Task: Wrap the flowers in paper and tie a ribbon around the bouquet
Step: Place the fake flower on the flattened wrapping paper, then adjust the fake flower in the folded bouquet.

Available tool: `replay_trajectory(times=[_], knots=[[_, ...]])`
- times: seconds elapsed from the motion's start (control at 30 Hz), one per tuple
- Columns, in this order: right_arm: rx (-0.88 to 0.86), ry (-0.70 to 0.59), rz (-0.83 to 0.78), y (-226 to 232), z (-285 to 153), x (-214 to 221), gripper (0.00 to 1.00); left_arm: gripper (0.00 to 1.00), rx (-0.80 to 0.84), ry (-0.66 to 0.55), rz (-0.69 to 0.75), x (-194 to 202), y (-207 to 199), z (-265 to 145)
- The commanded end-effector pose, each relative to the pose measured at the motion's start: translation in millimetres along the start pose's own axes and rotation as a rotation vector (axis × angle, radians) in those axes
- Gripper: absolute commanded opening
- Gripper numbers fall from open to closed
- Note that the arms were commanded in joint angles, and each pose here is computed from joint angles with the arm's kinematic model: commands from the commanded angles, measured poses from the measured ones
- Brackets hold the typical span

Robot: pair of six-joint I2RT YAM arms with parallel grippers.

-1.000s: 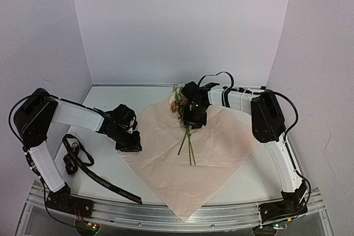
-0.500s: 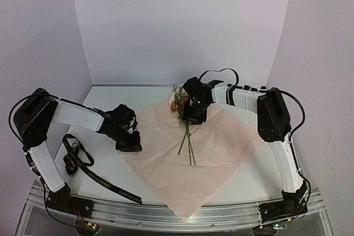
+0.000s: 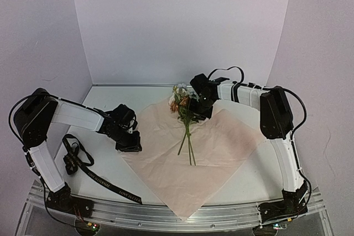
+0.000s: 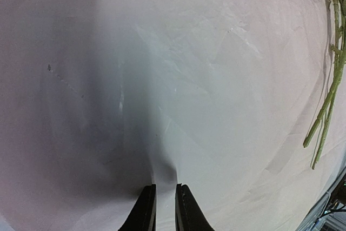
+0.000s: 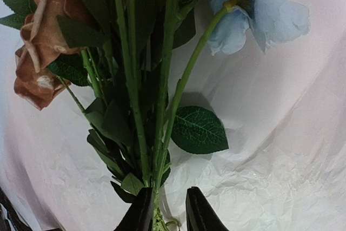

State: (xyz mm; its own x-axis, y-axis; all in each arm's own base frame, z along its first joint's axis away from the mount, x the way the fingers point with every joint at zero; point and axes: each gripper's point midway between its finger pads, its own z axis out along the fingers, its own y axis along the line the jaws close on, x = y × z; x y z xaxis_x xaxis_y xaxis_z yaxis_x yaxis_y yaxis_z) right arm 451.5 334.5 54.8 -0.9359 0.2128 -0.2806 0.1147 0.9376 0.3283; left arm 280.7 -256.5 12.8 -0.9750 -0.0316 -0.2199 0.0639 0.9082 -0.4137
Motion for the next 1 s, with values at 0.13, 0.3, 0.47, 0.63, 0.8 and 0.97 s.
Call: replay_trajectory(times=[0.13,0.3,0.47,0.63,0.8,0.97], knots=[[-0.017,-0.001,0.038,6.2,3.1,-1.9,0.19,0.14,-0.068,0.070,-0.006,22.5,23.0,13.6],[-0.021,0.000,0.054,7.8,7.6,-2.8,0.19,0.14,-0.067,0.071,-0.003,22.1,22.4,13.9],[-0.029,0.005,0.068,9.7,12.9,-2.5,0.17,0.14,-0.066,0.072,-0.001,21.8,21.9,14.0],[-0.042,0.008,0.079,13.2,14.8,-3.4,0.07,0.14,-0.067,0.076,-0.003,23.9,23.5,15.0],[-0.056,0.001,0.085,17.5,9.5,-6.4,0.00,0.14,-0.068,0.074,-0.004,23.6,23.6,15.1],[-0.067,-0.026,0.090,19.7,-5.8,-11.1,0.00,0.14,-0.069,0.075,-0.002,22.8,23.2,15.9]])
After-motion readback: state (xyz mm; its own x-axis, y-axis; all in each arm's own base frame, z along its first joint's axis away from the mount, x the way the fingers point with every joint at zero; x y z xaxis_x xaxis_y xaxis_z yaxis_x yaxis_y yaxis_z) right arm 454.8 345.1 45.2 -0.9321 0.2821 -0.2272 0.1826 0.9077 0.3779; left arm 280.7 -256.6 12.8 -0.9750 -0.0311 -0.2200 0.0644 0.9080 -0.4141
